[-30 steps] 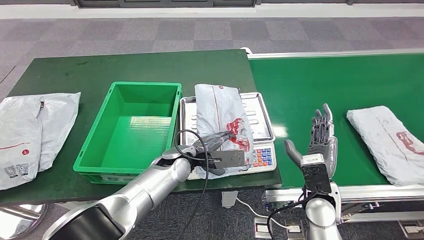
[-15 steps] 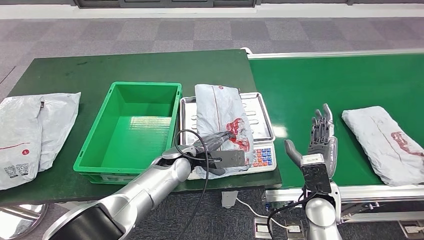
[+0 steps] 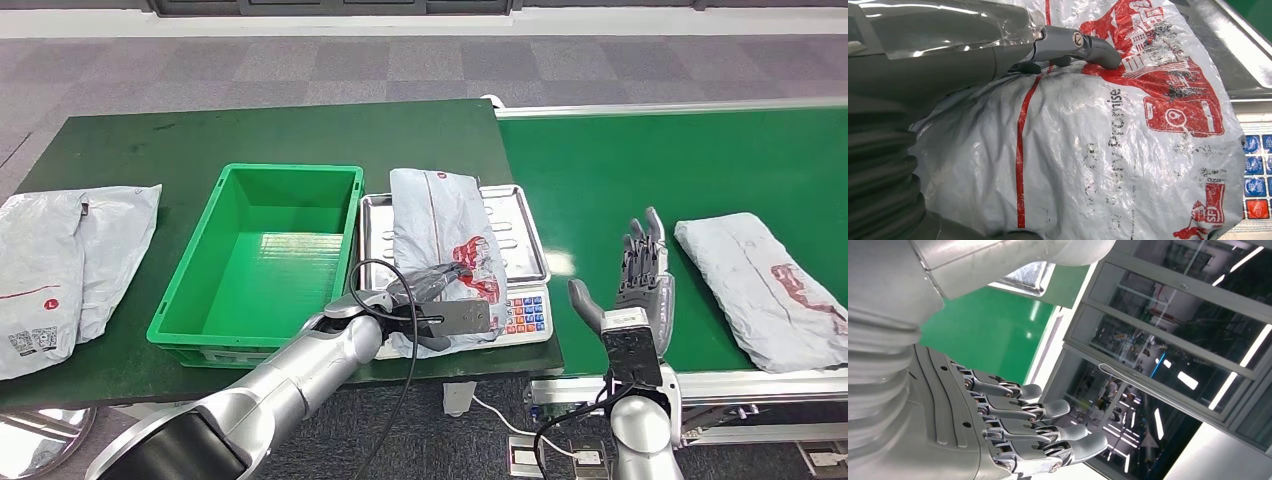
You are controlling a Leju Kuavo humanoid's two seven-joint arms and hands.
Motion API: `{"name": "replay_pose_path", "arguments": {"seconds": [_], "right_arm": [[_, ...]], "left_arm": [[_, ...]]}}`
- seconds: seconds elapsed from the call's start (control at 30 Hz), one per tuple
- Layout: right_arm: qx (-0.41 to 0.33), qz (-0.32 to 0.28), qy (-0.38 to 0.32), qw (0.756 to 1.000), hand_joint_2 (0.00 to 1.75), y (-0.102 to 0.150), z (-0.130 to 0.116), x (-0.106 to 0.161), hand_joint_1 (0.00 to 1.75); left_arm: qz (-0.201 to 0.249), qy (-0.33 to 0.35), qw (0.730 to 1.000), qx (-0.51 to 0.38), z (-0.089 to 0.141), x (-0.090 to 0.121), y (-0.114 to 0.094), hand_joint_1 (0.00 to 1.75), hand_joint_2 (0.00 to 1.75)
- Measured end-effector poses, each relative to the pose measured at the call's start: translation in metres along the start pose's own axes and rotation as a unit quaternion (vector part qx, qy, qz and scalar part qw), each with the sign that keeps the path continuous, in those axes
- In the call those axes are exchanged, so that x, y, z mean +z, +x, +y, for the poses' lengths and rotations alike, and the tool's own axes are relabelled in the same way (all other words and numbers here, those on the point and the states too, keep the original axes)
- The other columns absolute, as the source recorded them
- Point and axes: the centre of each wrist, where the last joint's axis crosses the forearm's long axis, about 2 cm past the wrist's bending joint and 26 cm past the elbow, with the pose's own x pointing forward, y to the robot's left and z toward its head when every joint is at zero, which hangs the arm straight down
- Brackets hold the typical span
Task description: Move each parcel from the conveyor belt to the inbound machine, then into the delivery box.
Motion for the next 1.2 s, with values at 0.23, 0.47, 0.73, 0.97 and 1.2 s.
{"name": "replay_pose_path", "arguments": {"seconds": [0.23,0.47,0.73,0.97,1.2], "right_arm": [[0.000,0.000,0.000,1.000,1.75,0.000,0.000,0.000,0.00],[0.000,0.000,0.000,1.000,1.75,0.000,0.000,0.000,0.00],[0.008,-0.017,0.033,0.999,1.75,-0.001,-0.004,0.002,0.00],[0.013,-0.023,0.038,0.999,1.75,-0.002,-0.008,0.001,0.00],[0.014,-0.025,0.039,0.999,1.75,-0.002,-0.009,0.000,0.00]], "left_arm": [[0.000,0.000,1.000,0.000,0.000,0.000,0.000,0.00,1.75],[0.000,0.000,1.000,0.000,0.000,0.000,0.000,1.31,1.75],[-0.269,0.310,0.904,0.120,-0.002,0.033,-0.014,1.75,1.75],[-0.298,0.394,0.861,0.120,0.015,0.064,-0.023,1.75,1.75],[-0.311,0.435,0.836,0.122,0.020,0.074,-0.027,1.75,1.75]]}}
